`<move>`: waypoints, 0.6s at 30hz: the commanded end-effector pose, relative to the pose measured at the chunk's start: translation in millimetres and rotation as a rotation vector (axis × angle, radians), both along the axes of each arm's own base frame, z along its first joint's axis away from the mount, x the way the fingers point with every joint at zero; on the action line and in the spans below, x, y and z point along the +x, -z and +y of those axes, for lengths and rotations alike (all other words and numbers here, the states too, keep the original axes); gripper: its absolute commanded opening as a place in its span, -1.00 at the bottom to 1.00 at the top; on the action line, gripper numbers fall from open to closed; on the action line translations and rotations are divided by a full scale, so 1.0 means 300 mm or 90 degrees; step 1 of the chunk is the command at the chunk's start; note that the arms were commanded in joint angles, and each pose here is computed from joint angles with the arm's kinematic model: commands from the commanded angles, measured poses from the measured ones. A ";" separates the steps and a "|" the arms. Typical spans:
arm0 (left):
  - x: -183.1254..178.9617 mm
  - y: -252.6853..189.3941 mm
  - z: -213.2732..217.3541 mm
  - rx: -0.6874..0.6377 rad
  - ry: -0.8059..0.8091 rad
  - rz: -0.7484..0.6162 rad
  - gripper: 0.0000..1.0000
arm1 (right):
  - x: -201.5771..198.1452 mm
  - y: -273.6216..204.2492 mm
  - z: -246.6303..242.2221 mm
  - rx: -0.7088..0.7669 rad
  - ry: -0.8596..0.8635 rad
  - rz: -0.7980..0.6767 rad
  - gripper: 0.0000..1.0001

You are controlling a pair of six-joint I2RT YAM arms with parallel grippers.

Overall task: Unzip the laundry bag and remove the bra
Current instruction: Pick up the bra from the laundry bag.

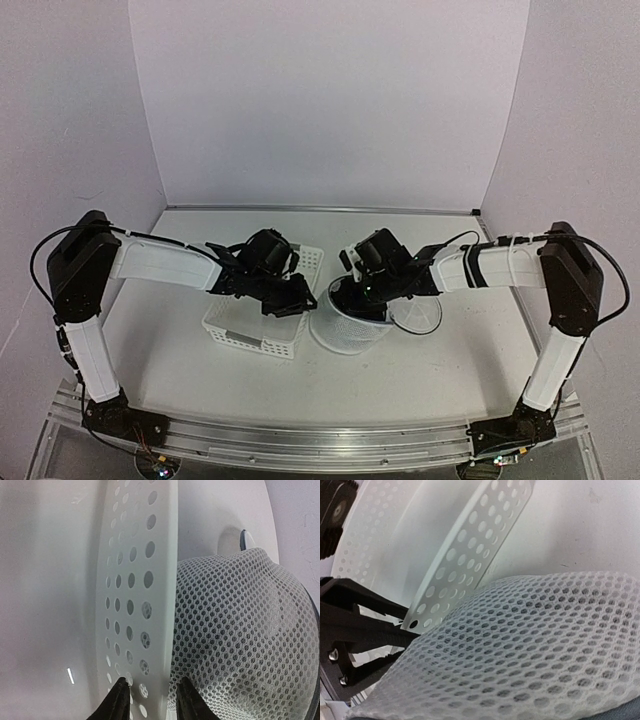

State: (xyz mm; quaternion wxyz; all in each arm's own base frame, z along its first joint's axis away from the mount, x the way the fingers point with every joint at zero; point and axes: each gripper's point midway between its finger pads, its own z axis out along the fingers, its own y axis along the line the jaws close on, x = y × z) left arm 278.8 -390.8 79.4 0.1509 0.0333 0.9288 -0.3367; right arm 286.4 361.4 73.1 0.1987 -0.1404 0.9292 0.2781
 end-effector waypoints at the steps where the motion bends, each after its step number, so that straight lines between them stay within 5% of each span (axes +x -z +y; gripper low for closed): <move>1: 0.025 -0.106 -0.048 -0.051 0.015 -0.041 -0.33 | 0.037 -0.049 0.025 0.009 0.008 -0.031 -0.87; 2: 0.025 -0.108 -0.047 -0.052 0.014 -0.041 -0.31 | 0.037 -0.055 0.022 0.009 0.010 -0.034 -1.00; 18: 0.071 -0.293 -0.030 -0.058 0.006 -0.129 -0.05 | 0.033 -0.262 -0.090 0.025 0.062 -0.130 -1.00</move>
